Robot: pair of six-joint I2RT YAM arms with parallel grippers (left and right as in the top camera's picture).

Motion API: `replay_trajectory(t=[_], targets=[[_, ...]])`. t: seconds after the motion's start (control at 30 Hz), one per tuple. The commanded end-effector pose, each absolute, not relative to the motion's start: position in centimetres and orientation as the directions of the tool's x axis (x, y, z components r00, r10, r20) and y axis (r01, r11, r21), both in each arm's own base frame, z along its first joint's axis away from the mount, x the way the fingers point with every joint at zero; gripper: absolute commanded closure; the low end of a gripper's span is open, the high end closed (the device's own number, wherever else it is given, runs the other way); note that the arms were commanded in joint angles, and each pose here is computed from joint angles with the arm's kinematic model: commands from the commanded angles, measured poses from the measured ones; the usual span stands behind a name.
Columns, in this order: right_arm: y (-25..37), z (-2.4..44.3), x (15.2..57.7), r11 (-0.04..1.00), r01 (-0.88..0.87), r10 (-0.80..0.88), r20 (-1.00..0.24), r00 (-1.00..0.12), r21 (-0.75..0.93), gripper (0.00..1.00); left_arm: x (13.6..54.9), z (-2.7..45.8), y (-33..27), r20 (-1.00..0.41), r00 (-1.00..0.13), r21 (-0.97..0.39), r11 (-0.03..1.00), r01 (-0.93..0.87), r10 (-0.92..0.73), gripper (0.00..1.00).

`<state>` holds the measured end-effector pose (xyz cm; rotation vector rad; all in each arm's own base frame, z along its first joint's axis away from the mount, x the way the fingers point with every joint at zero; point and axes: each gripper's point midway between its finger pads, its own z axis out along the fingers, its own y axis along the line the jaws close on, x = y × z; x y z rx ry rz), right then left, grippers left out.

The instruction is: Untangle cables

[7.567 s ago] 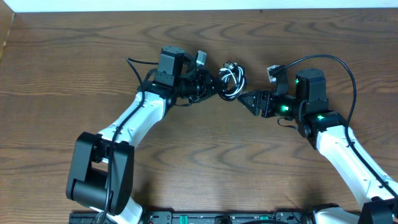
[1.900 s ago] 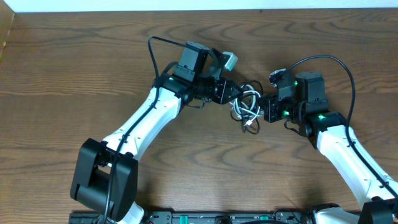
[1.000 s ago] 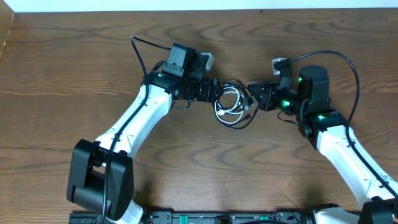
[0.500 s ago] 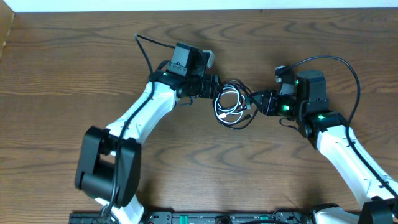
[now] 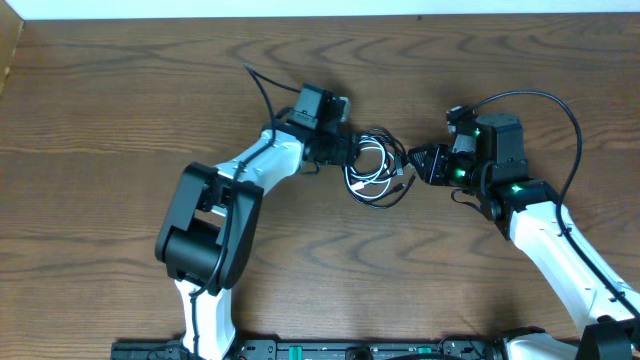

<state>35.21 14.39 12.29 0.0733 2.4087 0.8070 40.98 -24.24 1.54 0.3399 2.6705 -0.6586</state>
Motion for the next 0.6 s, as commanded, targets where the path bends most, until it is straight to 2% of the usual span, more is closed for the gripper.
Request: replay_trajectory(t=[0.0,0.07,0.17,0.2,0.23,0.4,0.57], targets=[[14.2,12.3,35.3,0.819,-0.124,0.233,-0.521,-0.821,0.561,0.69,40.6,0.0,-25.3,-0.413,-0.893,-0.355,0.871,0.339,0.179,0.37],[14.2,12.3,35.3,0.818,-0.124,0.233,-0.521,-0.821,0.561,0.69,40.5,-0.7,-25.5,-0.412,-0.891,-0.332,0.879,0.343,0.192,0.38],[14.2,12.3,35.3,0.819,-0.124,0.233,-0.521,-0.821,0.561,0.69,39.7,-1.2,-26.3,-0.402,-0.89,-0.319,0.877,0.358,0.217,0.6],[14.2,12.3,35.3,0.819,-0.124,0.233,-0.521,-0.821,0.561,0.69,39.5,-1.2,-26.5,-0.401,-0.889,-0.319,0.875,0.363,0.223,0.71],[14.2,12.3,35.3,0.819,-0.124,0.233,-0.522,-0.82,0.561,0.69,39.2,-1.3,-26.9,-0.398,-0.887,-0.319,0.872,0.371,0.232,0.92],[13.8,12.1,35.5,0.834,-0.117,0.231,-0.535,-0.813,0.539,0.68,39.2,0.2,-27.2,-0.417,-0.879,-0.328,0.864,0.381,0.23,0.93],[12.0,11.3,35.9,0.898,-0.101,0.186,-0.578,-0.795,0.428,0.63,40.3,5.8,-27.0,-0.512,-0.839,-0.347,0.848,0.4,0.186,0.93]])
